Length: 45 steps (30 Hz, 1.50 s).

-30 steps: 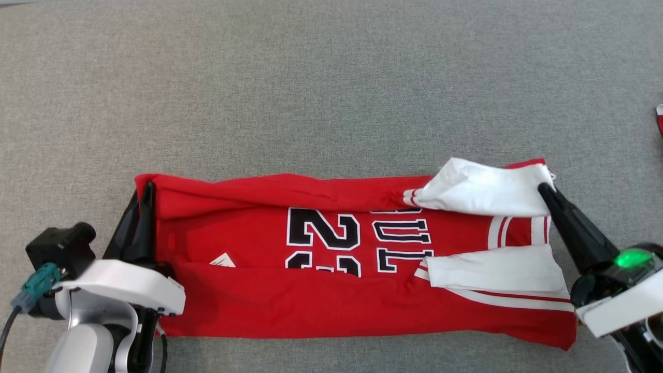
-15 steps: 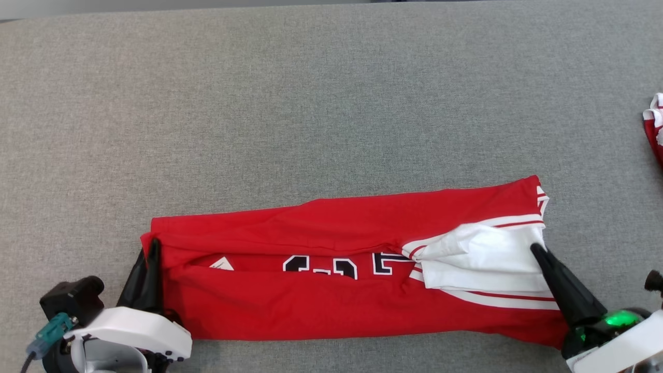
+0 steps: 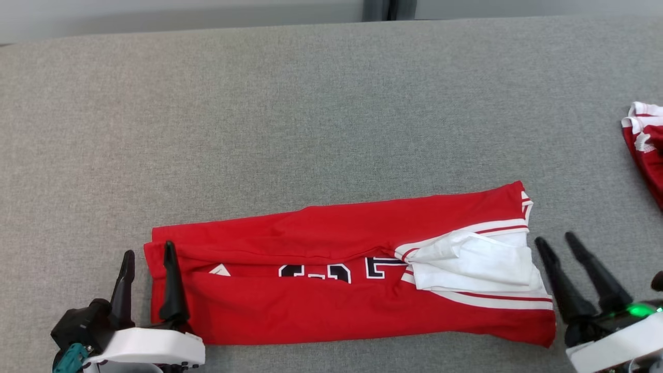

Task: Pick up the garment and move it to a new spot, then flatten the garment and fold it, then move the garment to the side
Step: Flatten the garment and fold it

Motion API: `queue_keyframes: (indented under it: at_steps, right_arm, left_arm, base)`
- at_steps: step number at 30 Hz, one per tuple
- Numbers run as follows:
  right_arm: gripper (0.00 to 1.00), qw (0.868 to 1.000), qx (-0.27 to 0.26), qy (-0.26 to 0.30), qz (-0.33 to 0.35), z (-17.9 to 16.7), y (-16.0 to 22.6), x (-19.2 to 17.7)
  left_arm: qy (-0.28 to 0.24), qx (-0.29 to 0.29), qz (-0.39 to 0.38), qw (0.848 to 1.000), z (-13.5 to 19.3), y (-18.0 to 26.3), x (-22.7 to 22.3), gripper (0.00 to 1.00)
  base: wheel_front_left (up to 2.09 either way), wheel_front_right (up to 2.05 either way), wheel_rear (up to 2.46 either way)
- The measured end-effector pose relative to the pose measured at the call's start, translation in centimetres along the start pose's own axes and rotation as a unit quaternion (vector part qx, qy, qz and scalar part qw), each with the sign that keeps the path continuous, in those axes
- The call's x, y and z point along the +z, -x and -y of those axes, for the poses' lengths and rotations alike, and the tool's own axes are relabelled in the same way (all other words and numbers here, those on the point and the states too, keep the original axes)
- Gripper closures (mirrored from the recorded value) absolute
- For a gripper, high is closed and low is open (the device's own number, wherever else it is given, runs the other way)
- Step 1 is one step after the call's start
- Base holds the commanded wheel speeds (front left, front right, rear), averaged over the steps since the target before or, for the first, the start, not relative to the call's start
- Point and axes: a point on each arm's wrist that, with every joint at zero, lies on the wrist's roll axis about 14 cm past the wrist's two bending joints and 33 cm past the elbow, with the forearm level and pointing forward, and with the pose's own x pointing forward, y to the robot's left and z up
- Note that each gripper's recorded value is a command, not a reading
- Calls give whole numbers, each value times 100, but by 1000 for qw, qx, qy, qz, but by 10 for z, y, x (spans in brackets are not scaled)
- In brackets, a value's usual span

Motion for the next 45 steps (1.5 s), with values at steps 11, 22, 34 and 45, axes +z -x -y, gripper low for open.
queue_keyframes:
  at_steps: [11, 22, 34, 45]
  right_arm:
    - [0, 979, -26, 147, 136, 1, 2, 80]
    - [0, 967, -76, 192, 146, 13, 24, 80]
    - [0, 971, -84, 183, 128, 17, 30, 66]
    - [0, 973, -67, 190, 110, 17, 15, 61]
  left_arm:
    - [-49, -24, 139, 989, 32, 3, 76, 0]
    - [-112, -57, 137, 982, 43, 27, 71, 0]
    - [-110, -47, 99, 988, 32, 37, 54, 0]
    - [-106, -44, 104, 988, 32, 33, 57, 0]
  base:
    - [0, 0, 0]
    - [0, 0, 0]
    - [0, 0, 0]
    - [0, 0, 0]
